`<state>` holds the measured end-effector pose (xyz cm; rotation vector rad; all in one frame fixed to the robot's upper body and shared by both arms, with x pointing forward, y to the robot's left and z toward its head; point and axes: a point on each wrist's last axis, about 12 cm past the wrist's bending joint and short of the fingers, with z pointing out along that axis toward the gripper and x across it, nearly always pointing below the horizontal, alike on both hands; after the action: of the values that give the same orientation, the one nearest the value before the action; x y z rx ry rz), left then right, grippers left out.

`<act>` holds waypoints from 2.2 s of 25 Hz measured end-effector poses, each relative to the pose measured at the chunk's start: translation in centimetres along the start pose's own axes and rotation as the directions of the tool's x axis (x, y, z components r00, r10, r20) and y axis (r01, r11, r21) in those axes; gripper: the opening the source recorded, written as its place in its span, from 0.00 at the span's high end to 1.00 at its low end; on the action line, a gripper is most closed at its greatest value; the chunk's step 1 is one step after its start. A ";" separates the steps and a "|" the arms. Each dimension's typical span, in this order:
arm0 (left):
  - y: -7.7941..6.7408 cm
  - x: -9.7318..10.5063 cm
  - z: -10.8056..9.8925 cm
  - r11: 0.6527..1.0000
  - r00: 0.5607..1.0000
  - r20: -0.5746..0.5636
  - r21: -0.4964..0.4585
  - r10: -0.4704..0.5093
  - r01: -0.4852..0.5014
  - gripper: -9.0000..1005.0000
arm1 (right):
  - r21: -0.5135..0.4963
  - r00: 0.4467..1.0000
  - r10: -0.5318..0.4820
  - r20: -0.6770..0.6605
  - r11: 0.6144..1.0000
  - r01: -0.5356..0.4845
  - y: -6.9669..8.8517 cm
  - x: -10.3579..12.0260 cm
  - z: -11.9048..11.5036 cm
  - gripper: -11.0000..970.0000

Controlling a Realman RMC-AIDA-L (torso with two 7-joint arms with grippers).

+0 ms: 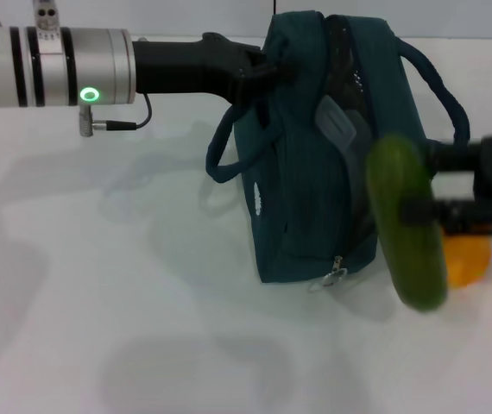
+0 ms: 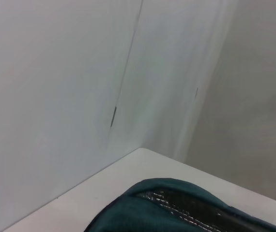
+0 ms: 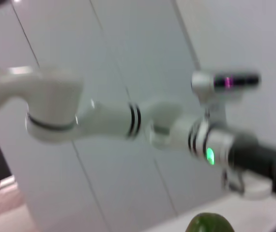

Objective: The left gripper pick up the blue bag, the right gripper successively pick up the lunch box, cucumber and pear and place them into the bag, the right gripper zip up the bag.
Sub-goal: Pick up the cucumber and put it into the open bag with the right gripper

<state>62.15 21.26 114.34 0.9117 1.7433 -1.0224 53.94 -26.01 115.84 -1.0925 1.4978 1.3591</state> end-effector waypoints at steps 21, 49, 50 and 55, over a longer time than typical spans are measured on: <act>-0.5 -0.2 1.2 0.999 1.000 0.007 0.034 0.024 -0.024 0.92 | 0.153 0.887 -0.087 0.454 0.988 0.019 -3.5 -1.5 3.7 0.36; -0.6 -0.3 1.5 0.999 1.000 0.011 0.047 0.023 -0.024 0.92 | 0.280 0.979 -0.081 0.185 0.960 0.026 -3.0 5.4 4.5 0.32; -0.6 -0.2 1.5 0.999 1.000 0.011 0.047 0.023 -0.024 0.92 | 0.283 0.976 -0.092 0.197 0.958 0.033 -2.9 5.3 4.4 0.32; -0.7 -0.2 1.5 0.999 1.000 0.010 0.047 0.018 -0.018 0.92 | 0.308 0.951 -0.156 0.267 0.949 0.069 -2.5 4.9 3.8 0.31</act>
<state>62.14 19.61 114.33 0.9485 1.7064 -1.0581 54.98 -22.71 110.16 -0.7425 1.3465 1.1155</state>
